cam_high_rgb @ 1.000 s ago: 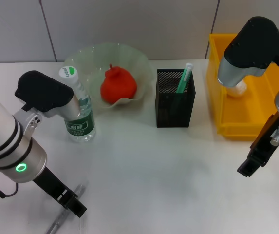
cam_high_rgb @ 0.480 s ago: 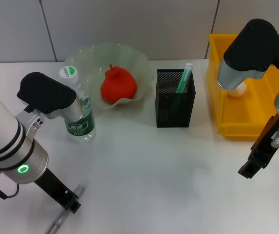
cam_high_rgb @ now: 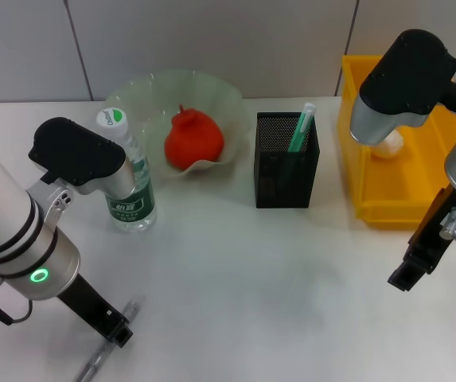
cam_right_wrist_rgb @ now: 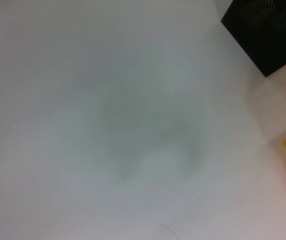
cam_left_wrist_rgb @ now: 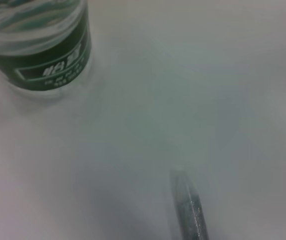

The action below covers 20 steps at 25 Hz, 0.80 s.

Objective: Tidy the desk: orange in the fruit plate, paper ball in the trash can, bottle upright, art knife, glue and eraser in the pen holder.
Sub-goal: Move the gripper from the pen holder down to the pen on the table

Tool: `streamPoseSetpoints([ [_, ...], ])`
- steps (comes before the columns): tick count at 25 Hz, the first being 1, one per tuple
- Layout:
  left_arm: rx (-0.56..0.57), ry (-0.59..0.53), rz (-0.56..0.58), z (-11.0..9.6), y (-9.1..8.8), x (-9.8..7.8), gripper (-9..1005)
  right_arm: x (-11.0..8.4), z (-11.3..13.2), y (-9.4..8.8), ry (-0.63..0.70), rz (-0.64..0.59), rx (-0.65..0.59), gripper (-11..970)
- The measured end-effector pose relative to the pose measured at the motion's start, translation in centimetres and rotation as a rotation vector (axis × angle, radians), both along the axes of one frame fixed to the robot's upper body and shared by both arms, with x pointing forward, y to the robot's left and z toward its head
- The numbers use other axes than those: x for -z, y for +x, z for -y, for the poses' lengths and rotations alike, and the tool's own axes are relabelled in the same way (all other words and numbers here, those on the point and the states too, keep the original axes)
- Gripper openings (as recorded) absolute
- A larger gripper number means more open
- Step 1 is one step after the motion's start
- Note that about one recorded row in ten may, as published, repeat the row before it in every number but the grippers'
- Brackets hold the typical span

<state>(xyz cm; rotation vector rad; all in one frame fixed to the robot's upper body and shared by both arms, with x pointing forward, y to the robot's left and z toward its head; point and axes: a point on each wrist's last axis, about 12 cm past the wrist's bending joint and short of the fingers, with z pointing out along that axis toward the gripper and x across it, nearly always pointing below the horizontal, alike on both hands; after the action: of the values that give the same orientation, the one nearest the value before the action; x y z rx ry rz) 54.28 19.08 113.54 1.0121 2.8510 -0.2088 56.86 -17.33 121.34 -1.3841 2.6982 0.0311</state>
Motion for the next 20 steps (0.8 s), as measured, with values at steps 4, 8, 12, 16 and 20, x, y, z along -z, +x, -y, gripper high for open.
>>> streamPoseSetpoints([
  [4, -0.005, 0.002, -0.007, -0.1, 0.0, 0.3, 393, 0.2, -0.1, -0.1, -0.017, -0.001, -0.004, 666],
  [8, -0.01, 0.004, -0.017, -0.2, 0.0, 0.7, 389, 0.4, -0.3, -0.1, -0.027, -0.008, -0.012, 666],
  [12, -0.012, 0.006, -0.021, -0.2, 0.1, 0.8, 385, 0.6, -0.3, -0.1, -0.032, -0.014, -0.012, 666],
  [16, -0.015, 0.006, -0.024, -0.3, 0.1, 1.0, 380, 0.7, -0.4, 0.0, -0.036, -0.022, -0.011, 666],
  [20, -0.016, 0.008, -0.022, -0.3, 0.2, 1.5, 376, 0.7, -0.4, 0.0, -0.037, -0.024, -0.011, 665],
])
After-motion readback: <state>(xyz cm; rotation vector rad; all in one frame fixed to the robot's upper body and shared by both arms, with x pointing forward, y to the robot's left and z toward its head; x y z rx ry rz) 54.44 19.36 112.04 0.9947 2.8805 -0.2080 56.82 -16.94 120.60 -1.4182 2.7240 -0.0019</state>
